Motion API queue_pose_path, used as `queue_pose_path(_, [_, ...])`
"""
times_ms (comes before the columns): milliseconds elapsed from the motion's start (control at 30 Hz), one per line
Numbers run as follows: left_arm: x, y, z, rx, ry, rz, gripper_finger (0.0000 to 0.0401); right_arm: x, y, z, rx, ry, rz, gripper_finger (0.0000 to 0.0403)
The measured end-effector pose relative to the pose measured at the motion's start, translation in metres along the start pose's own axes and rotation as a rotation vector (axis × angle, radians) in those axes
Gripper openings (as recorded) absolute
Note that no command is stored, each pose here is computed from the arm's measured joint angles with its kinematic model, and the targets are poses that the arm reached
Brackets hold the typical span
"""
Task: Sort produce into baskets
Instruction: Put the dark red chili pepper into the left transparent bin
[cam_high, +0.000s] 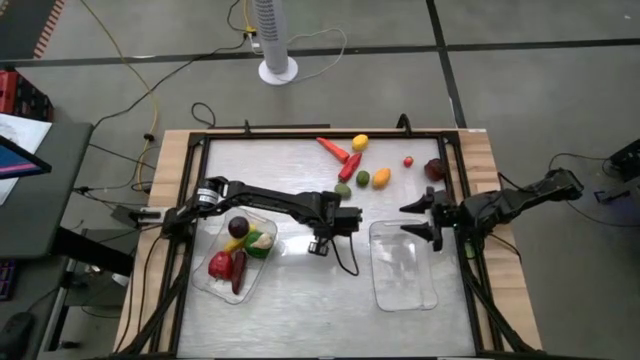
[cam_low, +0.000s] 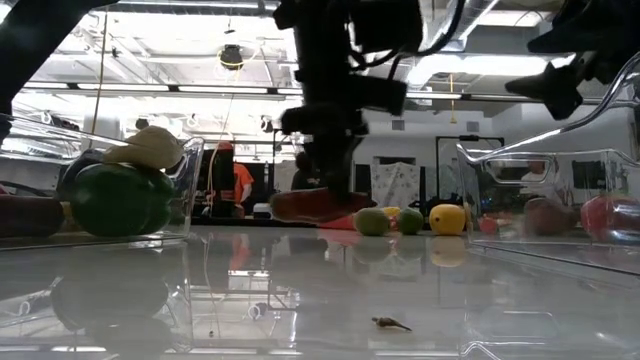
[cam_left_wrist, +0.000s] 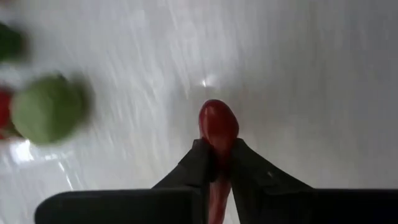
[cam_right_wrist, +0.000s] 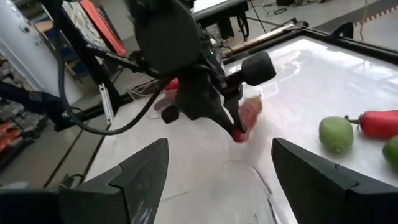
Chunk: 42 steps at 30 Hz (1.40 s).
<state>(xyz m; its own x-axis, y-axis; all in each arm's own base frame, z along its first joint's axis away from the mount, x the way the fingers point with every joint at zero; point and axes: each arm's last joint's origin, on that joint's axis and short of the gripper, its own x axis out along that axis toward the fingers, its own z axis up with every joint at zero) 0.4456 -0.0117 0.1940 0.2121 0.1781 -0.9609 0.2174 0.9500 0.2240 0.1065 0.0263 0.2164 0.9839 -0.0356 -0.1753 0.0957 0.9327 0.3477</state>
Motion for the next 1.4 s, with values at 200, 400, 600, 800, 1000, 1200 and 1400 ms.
queue_pose_path(200, [-0.005, -0.007, -0.012, -0.017, 0.112, -0.065, 0.0021, -0.003, 0.001, 0.008, -0.051, -0.004, -0.007, 0.0310])
queue_pose_path(400, [-0.035, -0.014, -0.017, -0.013, 0.111, -0.038, 0.0021, -0.002, -0.002, 0.011, -0.054, -0.021, -0.044, 0.0310])
queue_pose_path(600, [-0.082, -0.014, -0.027, -0.073, 0.040, 0.059, 0.0022, -0.001, -0.006, 0.010, -0.052, -0.013, -0.079, 0.0310])
queue_pose_path(800, [-0.127, -0.021, -0.044, -0.184, -0.007, 0.087, 0.0022, 0.001, -0.007, 0.009, -0.034, 0.004, -0.094, 0.0310])
queue_pose_path(1000, [-0.150, -0.040, -0.059, -0.259, 0.023, 0.081, 0.0022, 0.003, -0.006, 0.009, -0.032, -0.001, -0.091, 0.0310])
queue_pose_path(1200, [-0.164, -0.080, -0.072, -0.259, 0.095, 0.155, 0.0027, 0.004, -0.005, 0.010, -0.013, -0.007, -0.086, 0.0310])
queue_pose_path(1400, [-0.176, -0.123, -0.078, -0.233, 0.045, 0.210, 0.0029, 0.004, -0.004, 0.010, 0.010, -0.006, -0.084, 0.0310])
